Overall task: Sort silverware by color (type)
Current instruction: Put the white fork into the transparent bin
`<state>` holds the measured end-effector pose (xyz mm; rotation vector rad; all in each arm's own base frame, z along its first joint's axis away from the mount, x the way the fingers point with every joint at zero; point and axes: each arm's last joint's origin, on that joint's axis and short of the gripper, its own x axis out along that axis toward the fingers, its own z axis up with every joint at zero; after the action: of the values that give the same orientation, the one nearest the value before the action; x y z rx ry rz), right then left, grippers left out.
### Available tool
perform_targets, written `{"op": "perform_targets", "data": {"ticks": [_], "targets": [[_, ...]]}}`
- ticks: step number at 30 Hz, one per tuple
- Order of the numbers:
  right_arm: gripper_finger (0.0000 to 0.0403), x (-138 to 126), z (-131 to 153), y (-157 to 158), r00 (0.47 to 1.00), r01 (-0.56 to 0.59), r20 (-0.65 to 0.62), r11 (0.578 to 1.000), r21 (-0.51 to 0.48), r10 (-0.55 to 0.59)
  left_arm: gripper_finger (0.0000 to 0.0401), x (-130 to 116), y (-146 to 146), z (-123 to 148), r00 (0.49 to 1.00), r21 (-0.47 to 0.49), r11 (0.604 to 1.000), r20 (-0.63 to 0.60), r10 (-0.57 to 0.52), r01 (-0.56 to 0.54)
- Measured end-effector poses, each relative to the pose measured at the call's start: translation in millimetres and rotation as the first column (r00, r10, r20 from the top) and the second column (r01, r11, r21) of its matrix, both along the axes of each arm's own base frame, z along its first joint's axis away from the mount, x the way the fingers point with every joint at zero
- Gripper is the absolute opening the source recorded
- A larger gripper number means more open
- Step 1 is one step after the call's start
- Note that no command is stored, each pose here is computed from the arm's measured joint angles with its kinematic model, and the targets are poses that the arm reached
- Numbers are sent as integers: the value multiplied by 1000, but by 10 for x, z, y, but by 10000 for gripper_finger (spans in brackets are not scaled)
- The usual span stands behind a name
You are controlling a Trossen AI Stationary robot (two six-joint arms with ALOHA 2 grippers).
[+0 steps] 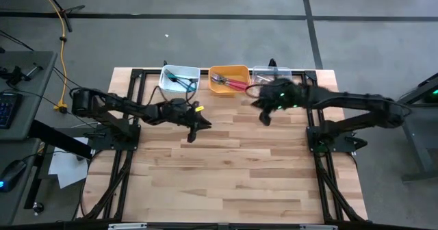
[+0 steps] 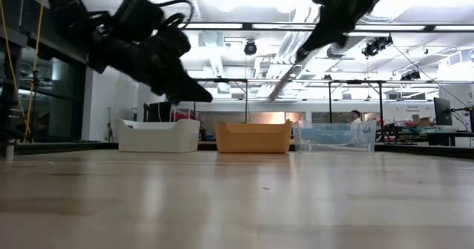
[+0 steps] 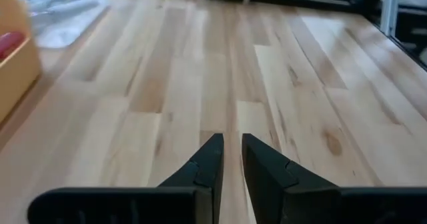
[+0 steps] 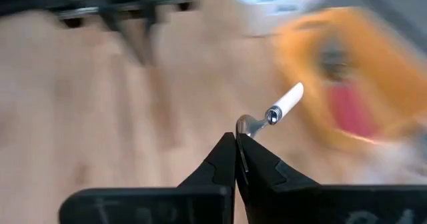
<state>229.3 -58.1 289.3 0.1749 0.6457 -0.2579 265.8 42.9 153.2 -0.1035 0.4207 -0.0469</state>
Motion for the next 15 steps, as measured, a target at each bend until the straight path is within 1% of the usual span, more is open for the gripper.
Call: {"op": "perform_targets", "data": {"ticks": [2,4,7,9,12,15], "targets": [[1,-136,179,-39,992,111,-56,992,-62,-115,47,-83,-9,-42,999,-9,999,21,32,-32],[1,-271,283,-88,968,210,-114,971,-112,-223,47,-142,-16,-64,997,-15,998,47,57,-56],[1,-401,394,-206,937,313,-116,939,-143,-330,47,-216,-24,-105,994,-26,996,66,83,-81],[1,-456,381,-309,915,370,-119,919,-135,-385,47,-250,-25,-108,991,-22,994,82,106,-105],[1,-534,250,-478,880,437,-156,893,-108,-450,47,-279,-29,-127,988,-17,992,91,123,-122],[1,-583,120,-651,867,477,-129,877,-57,-481,47,-297,-33,-128,986,-21,992,111,126,-124]]}}
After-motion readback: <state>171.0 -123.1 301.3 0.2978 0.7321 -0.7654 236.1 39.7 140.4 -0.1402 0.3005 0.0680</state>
